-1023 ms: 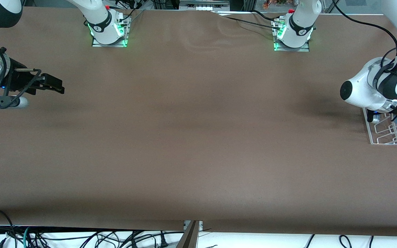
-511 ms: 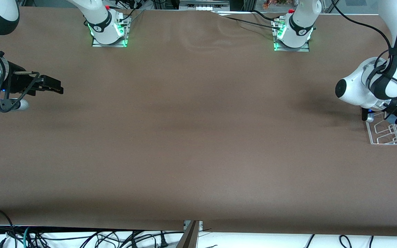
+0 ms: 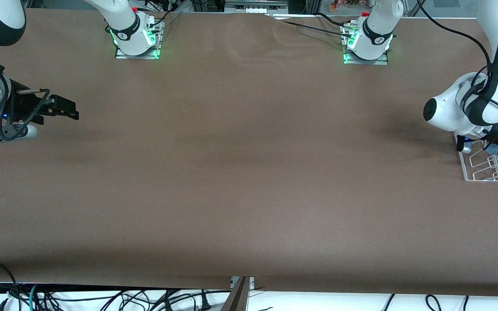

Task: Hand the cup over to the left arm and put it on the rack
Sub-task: 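Lower the cup upside down onto a rack peg with the left gripper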

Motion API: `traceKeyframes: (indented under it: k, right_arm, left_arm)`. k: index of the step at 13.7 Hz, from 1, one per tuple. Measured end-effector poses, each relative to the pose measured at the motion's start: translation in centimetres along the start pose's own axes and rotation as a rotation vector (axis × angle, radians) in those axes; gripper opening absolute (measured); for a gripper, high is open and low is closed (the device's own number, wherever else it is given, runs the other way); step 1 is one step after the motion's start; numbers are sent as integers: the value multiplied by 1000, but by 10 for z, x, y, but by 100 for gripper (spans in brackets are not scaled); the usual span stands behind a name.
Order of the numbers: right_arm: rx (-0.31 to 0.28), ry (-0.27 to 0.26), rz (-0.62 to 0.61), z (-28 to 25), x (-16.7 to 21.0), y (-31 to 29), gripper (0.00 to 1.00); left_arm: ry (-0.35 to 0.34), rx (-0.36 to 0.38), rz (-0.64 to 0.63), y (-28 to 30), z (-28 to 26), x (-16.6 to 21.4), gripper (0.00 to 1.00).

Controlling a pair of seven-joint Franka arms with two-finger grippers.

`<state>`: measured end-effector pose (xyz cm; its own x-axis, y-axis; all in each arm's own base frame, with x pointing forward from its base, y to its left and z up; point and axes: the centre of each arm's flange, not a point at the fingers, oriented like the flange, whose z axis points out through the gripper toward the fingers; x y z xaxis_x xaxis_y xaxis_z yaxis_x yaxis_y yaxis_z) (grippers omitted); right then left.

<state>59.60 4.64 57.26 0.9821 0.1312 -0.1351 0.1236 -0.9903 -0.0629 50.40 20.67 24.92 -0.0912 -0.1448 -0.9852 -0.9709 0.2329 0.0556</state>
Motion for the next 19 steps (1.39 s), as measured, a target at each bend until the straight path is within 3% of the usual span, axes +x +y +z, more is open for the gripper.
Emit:
traceKeyframes:
  k: [11,19]
  right_arm:
    - [-10,0,-37,2,2,-4,100]
    - [-56,41,-61,-6,3,-7,99]
  left_arm:
    - [-19,14,118,-3,-5,-39,68]
    - [-24,30,172,4,-3,-25,68]
